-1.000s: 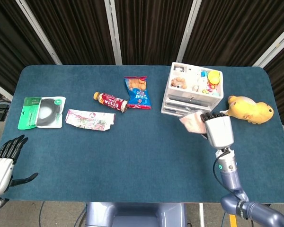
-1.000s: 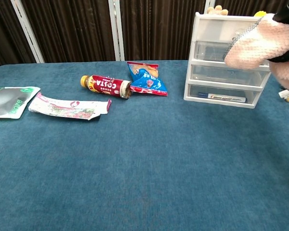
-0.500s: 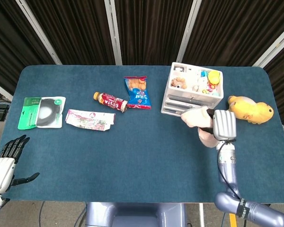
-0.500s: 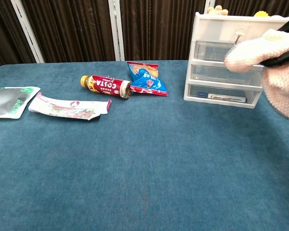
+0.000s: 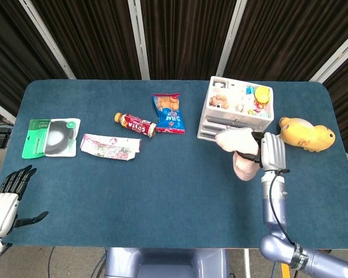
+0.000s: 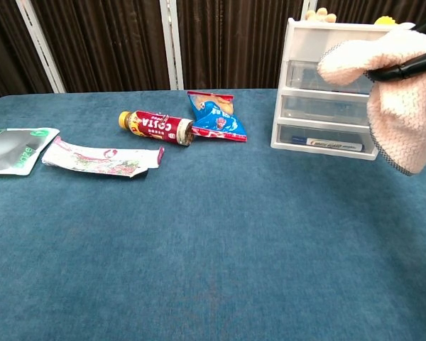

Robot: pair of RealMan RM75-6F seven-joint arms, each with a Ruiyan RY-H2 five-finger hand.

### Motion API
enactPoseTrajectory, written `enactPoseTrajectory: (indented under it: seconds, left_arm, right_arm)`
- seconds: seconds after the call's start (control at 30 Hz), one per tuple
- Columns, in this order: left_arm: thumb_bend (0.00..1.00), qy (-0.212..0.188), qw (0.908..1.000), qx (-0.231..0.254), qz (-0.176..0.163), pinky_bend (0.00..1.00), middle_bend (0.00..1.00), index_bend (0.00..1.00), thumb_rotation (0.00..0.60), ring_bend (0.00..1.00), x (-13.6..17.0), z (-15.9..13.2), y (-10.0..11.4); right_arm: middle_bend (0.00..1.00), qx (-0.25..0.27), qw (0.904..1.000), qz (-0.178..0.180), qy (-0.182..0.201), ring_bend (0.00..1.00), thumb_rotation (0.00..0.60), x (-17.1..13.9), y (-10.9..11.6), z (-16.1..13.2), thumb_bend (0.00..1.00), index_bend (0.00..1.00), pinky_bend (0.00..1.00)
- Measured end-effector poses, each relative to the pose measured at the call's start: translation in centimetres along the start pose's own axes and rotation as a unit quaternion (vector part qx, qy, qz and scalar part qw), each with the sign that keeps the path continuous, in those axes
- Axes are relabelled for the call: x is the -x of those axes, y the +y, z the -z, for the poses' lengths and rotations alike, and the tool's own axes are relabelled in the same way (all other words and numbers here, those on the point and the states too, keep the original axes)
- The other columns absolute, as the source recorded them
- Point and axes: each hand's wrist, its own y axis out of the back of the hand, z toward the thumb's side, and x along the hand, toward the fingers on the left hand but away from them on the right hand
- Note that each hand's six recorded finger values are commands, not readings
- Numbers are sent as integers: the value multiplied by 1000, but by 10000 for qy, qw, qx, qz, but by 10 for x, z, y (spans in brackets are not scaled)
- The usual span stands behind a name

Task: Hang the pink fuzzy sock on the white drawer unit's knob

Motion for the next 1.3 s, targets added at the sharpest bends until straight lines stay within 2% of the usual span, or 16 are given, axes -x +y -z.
enactPoseTrajectory:
  seconds: [0.23, 0.5, 1.03, 1.3]
  left_arm:
    - [0, -13, 10000, -2, -3, 0, 0, 0, 600, 0, 1, 0, 0]
    - [1, -17, 10000, -25, 6, 0, 0, 0, 600, 0, 0, 0, -1]
    - [0, -18, 10000, -31, -2, 0, 0, 0, 600, 0, 0, -2, -1]
    - [0, -19, 10000, -26, -7, 0, 0, 0, 600, 0, 0, -2, -1]
  right_arm:
    - [823, -79, 9999, 40, -93, 812, 600, 5, 0, 4, 187, 786, 956]
    - [823, -121, 9992, 96, -368, 811, 600, 15, 0, 24, 187, 785, 956]
    - [823, -132, 9992, 128, -353, 811, 600, 18, 1, 25, 187, 785, 957]
    - [823, -146, 9989, 64, -434, 810, 600, 19, -6, 30, 187, 783, 957]
